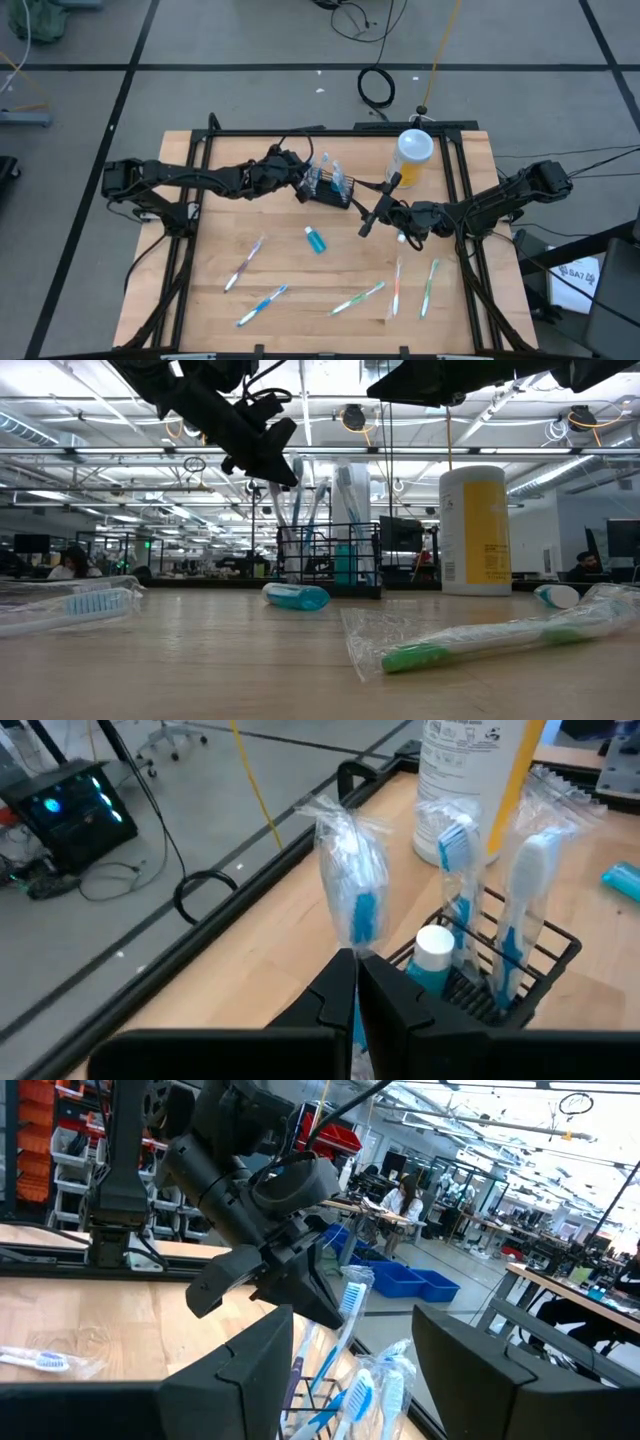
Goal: Pick & Place toothbrushing station
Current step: Put the blue toothbrush into the black wire organizer
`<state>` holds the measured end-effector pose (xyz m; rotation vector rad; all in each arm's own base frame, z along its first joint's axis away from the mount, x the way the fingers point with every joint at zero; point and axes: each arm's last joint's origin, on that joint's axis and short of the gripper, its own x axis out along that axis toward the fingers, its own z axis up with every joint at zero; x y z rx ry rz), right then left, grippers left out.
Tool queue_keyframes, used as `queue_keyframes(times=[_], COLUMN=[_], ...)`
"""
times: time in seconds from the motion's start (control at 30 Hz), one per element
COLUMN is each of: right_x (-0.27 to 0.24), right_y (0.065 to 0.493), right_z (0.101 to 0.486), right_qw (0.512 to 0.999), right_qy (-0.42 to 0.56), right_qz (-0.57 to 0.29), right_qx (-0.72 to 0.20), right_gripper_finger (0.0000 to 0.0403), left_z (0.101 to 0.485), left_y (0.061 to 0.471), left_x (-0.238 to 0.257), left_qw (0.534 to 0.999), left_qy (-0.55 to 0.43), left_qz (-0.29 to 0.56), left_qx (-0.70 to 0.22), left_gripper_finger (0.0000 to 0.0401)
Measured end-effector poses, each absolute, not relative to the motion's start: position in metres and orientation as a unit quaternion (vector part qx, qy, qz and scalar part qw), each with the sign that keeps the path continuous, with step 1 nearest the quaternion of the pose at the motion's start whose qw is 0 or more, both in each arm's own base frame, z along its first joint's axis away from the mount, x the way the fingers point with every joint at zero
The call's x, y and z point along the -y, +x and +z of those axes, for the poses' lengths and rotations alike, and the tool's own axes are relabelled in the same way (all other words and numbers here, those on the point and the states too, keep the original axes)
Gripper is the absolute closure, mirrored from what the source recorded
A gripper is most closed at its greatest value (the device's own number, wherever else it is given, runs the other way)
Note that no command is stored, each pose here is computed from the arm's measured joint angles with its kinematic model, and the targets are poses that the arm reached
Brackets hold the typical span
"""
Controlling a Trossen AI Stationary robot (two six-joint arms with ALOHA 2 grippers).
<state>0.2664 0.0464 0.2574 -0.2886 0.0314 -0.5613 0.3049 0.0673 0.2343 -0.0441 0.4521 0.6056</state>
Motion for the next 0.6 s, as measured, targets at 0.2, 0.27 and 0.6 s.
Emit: queue_keyframes(times=[0.2, 0.27, 0.6], right_x=[-0.0463, -0.0463, -0.0463], right_y=[0.2665, 0.2665, 0.2665], right_z=[0.2574, 0.2574, 0.2574], right_qw=[0.95, 0.95, 0.95], right_qy=[-0.142, -0.142, -0.142], right_qz=[-0.276, -0.276, -0.276], right_qx=[-0.015, -0.015, -0.016], right_gripper_finger=[0.0204, 0.0204, 0.0204], left_z=[0.2255, 0.2245, 0.226], left_y=[0.2998, 0.2985, 0.2987], left_x=[-0.0728, -0.075, -0.0768], left_qw=[0.919, 0.917, 0.921], left_qy=[-0.074, -0.084, -0.058], left_qz=[0.292, 0.292, 0.286], left_qx=[-0.253, -0.257, -0.259], left_gripper_finger=[0.0395, 0.0397, 0.0354])
